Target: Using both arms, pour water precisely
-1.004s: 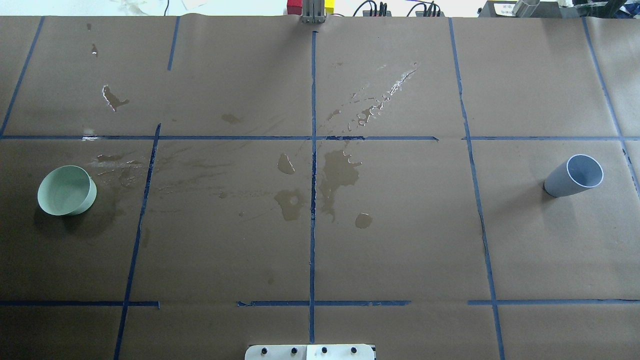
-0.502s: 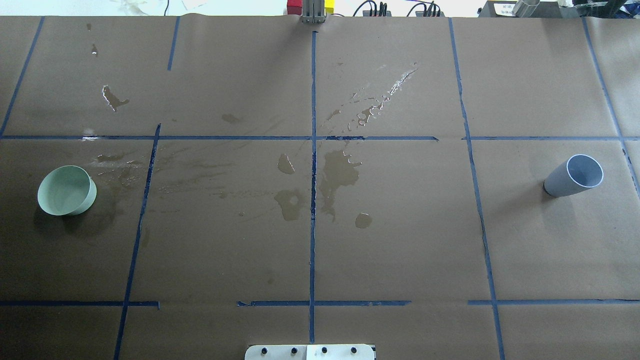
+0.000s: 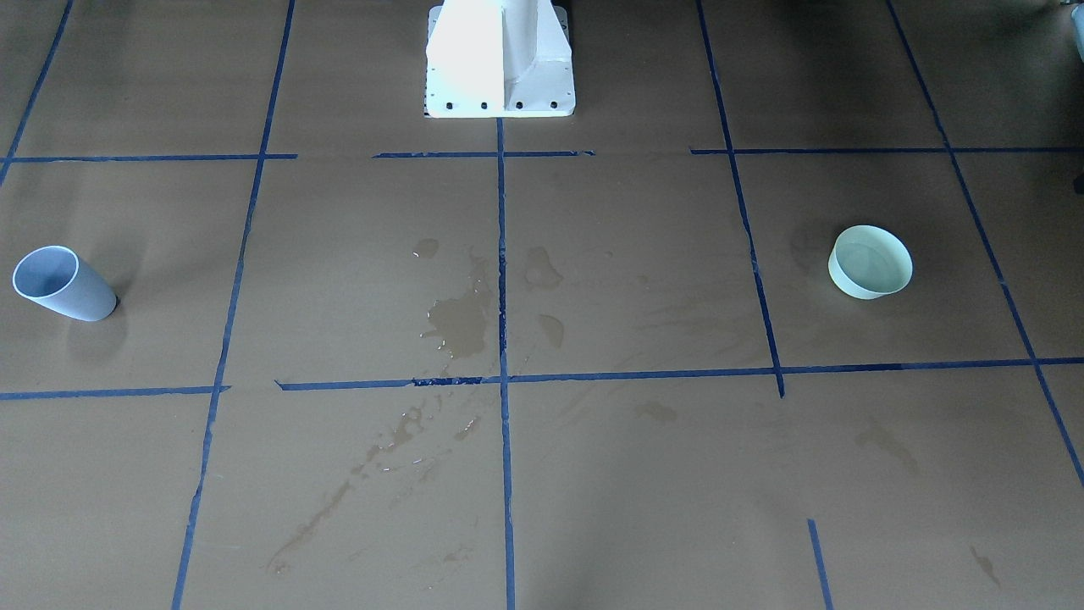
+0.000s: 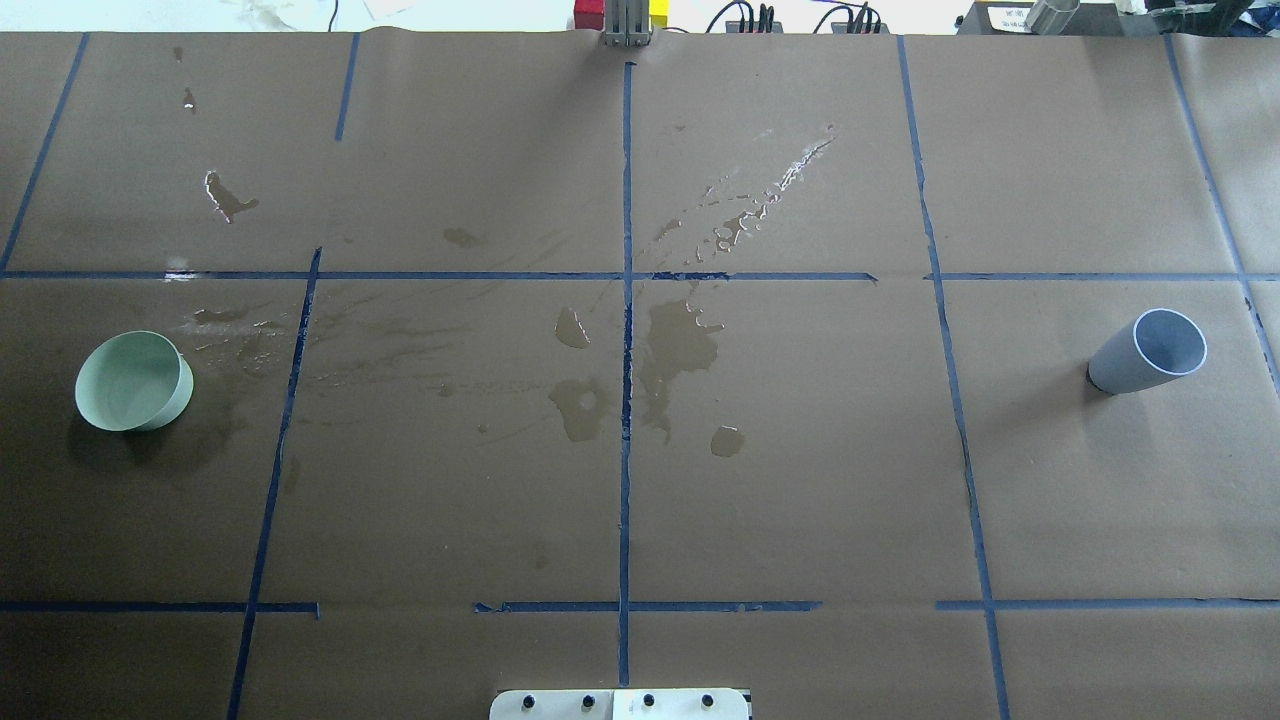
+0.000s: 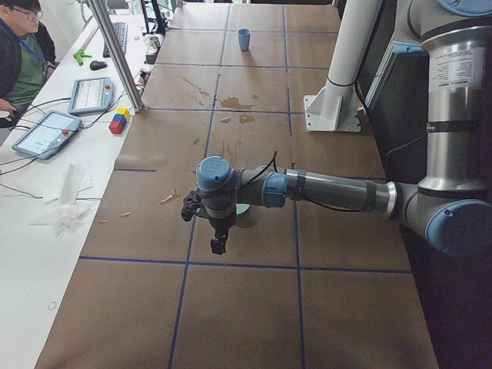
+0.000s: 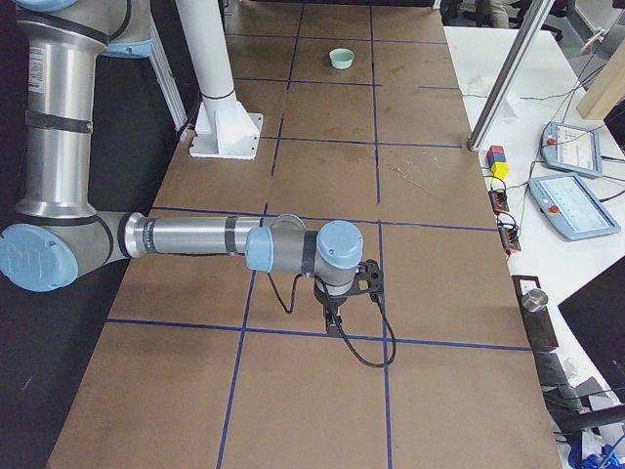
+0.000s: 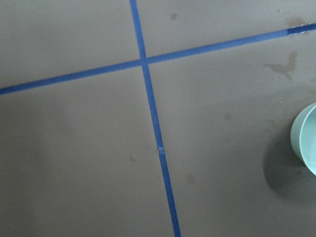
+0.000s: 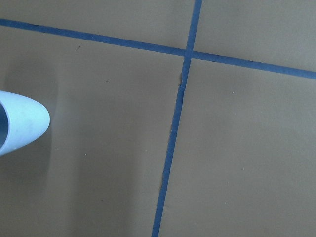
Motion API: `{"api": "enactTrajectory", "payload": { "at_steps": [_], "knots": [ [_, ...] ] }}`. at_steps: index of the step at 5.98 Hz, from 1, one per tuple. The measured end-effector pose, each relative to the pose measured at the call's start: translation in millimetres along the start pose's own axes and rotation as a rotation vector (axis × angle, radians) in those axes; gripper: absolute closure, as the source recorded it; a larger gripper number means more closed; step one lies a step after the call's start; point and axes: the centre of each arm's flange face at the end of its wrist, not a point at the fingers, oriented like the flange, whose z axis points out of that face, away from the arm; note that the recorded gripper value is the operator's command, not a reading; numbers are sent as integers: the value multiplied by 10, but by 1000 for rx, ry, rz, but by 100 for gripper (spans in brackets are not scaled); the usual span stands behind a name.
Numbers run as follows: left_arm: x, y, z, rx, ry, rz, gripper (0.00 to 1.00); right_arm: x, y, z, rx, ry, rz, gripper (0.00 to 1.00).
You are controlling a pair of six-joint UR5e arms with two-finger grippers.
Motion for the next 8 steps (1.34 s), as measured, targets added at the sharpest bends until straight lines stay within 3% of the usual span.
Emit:
{"api": "enactTrajectory", "payload": {
  "at_steps": [5,8],
  "knots": [
    [262,-225,-75,96,9,61,0,-161,-58,-125,26,-4,7,0],
    [783,-187,628,160,97,-141,0,-193,-66,-102,21,-12,7,0]
  ]
}}
